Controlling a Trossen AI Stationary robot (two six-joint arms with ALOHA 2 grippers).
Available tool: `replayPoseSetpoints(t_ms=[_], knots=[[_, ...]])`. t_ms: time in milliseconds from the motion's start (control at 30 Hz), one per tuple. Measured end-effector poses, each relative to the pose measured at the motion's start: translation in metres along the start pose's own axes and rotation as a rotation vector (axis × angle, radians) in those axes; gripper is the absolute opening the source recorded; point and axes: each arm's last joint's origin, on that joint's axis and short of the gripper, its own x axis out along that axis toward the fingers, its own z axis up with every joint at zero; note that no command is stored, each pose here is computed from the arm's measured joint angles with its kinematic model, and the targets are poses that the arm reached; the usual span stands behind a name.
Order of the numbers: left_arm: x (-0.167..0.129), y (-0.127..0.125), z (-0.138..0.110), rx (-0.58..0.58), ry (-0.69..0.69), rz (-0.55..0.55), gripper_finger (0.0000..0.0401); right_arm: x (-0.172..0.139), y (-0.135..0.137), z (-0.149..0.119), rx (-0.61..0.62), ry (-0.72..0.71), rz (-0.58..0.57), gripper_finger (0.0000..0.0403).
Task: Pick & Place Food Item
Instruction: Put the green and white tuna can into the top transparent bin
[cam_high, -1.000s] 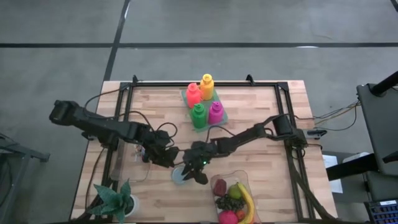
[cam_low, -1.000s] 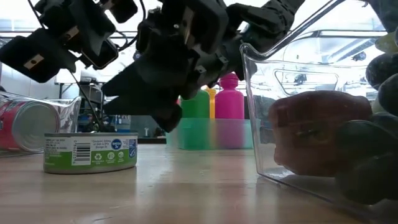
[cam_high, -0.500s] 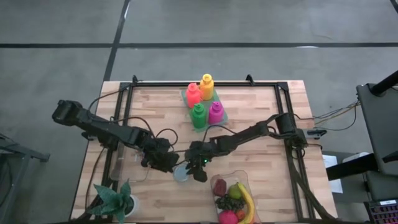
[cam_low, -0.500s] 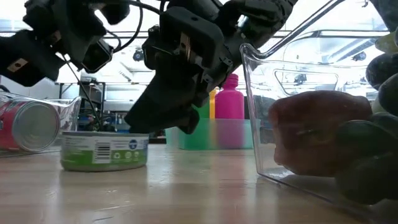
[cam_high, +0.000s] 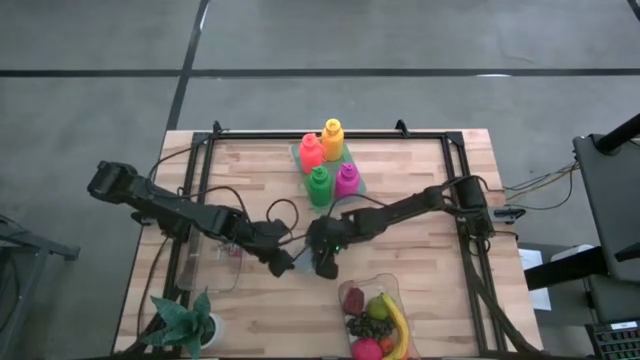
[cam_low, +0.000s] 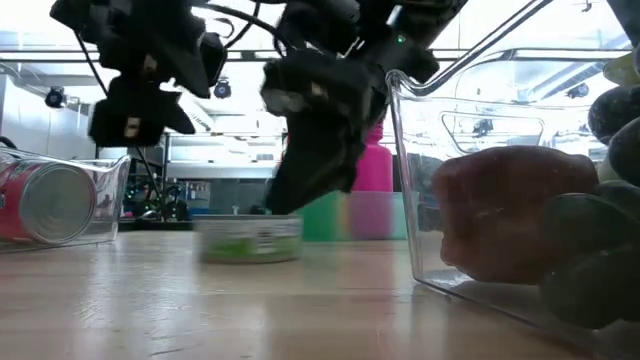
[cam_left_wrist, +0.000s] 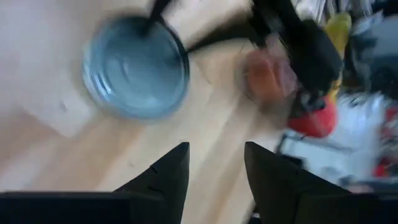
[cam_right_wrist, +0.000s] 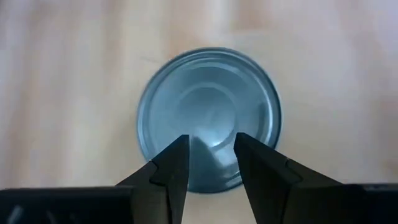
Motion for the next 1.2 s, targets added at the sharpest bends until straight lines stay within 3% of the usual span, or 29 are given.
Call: replayPoseSetpoints(t_ms=[100,233,533,700,900,1100,1200], knots=[[0.001,0.001,0.001,0.161,-0.047,0.027,0.0159,-0.012,-0.007,0.001,-0.028,0.014,-0.11,0.0134],[0.001,0.002,0.003,0.312,-0.133,0.083,0.0159,-0.019,-0.008,0.003,-0.046,0.001,-0.112,0.0134],[0.0,0.002,0.006,0.459,-0.205,0.148,0.0159,-0.033,-0.003,0.008,-0.012,-0.02,-0.084,0.0134],[-0.002,0.0,0.009,0.475,-0.261,0.16,0.0159,-0.059,0.003,0.018,-0.062,-0.092,-0.089,0.0134],[-0.002,0.002,0.01,0.439,-0.299,0.189,0.0159,-0.059,0.002,0.017,-0.111,-0.097,-0.104,0.0134],[-0.004,-0.015,0.017,0.407,-0.392,0.052,0.0159,-0.082,0.005,0.02,-0.112,-0.143,-0.092,0.0134],[-0.007,-0.021,0.019,0.377,-0.416,0.002,0.0159,-0.075,0.005,0.02,-0.077,-0.135,-0.066,0.0134]])
